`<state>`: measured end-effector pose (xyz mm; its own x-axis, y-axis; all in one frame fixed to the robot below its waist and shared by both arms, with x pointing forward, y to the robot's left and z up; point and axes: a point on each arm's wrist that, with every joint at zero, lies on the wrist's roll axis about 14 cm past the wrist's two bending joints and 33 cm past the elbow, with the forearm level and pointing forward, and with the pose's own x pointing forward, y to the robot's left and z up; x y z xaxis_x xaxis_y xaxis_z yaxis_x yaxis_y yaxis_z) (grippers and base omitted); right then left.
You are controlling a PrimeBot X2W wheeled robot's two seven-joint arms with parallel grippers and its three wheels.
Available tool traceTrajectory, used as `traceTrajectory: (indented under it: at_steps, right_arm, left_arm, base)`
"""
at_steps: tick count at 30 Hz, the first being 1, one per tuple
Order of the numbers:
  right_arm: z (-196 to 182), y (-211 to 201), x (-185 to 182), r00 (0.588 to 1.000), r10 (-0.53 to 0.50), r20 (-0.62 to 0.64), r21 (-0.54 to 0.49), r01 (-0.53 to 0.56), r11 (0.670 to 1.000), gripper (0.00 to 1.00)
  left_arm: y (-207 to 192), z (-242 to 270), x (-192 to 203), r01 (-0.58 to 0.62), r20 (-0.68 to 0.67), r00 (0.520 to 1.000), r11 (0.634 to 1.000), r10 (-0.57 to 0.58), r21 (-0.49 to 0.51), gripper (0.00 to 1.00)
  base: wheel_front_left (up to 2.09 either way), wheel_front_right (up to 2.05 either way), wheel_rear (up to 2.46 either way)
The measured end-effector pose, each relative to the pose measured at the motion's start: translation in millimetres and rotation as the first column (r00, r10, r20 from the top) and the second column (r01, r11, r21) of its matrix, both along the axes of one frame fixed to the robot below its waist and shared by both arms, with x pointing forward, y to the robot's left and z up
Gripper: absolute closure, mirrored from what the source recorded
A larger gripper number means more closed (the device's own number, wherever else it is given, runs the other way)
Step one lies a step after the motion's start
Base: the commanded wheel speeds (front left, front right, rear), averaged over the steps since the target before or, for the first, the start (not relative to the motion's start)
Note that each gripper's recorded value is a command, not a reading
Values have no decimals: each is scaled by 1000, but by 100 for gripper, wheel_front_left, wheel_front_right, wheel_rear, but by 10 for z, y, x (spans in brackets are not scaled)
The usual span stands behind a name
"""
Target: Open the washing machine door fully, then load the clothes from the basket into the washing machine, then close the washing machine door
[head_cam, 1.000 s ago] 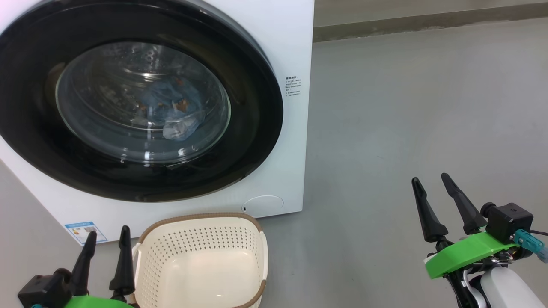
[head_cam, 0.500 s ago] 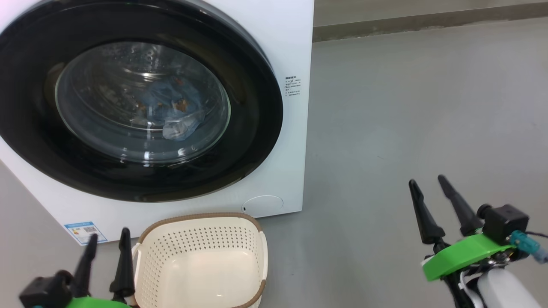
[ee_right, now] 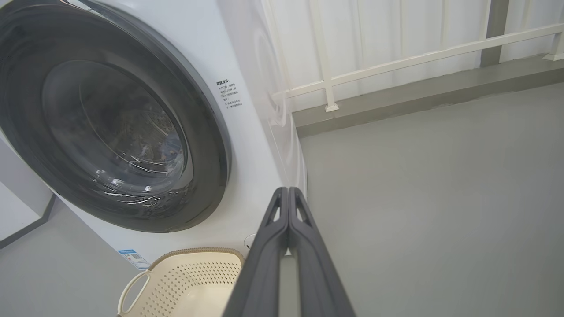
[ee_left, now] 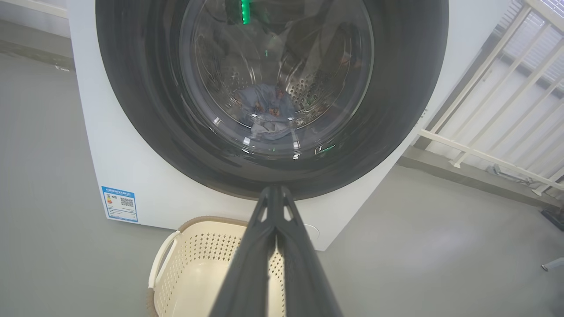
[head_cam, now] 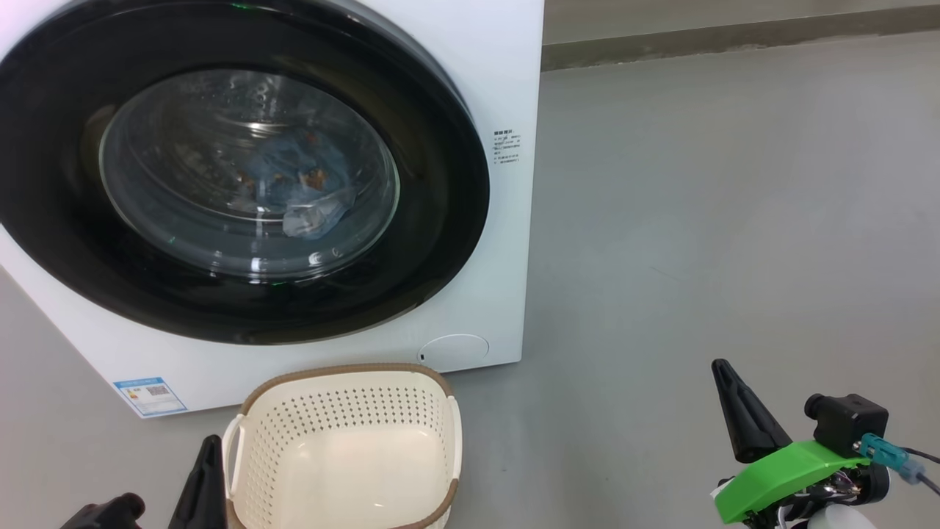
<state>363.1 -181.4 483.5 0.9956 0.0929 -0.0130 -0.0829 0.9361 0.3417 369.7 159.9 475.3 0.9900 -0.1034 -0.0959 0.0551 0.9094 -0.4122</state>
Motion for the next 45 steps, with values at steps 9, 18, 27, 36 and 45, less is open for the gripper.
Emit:
traceTrajectory:
  at_steps: [9,18,27,36,45]
  right_arm:
    - [3,-57,26,999,-28,-17,80,29,996,100]
    - [11,-88,52,998,-51,-32,178,56,982,100]
    - [9,-74,75,997,-58,-53,268,70,961,100]
    - [10,-122,97,995,-75,-72,361,96,928,100]
    - [20,-164,118,992,-89,-86,447,118,887,100]
  left_arm:
    - [49,-30,-2,-24,-29,999,997,22,-68,100]
    - [84,-50,-2,-45,-52,998,988,37,-149,100]
    - [95,-80,-12,-71,-80,995,968,54,-240,100]
    - [132,-105,-14,-99,-108,992,940,67,-328,100]
    - [138,-111,-10,-125,-126,989,902,79,-413,100]
  base:
    - [0,0,0]
    - [0,0,0]
    - [0,0,0]
    - [0,0,0]
    - [0,0,0]
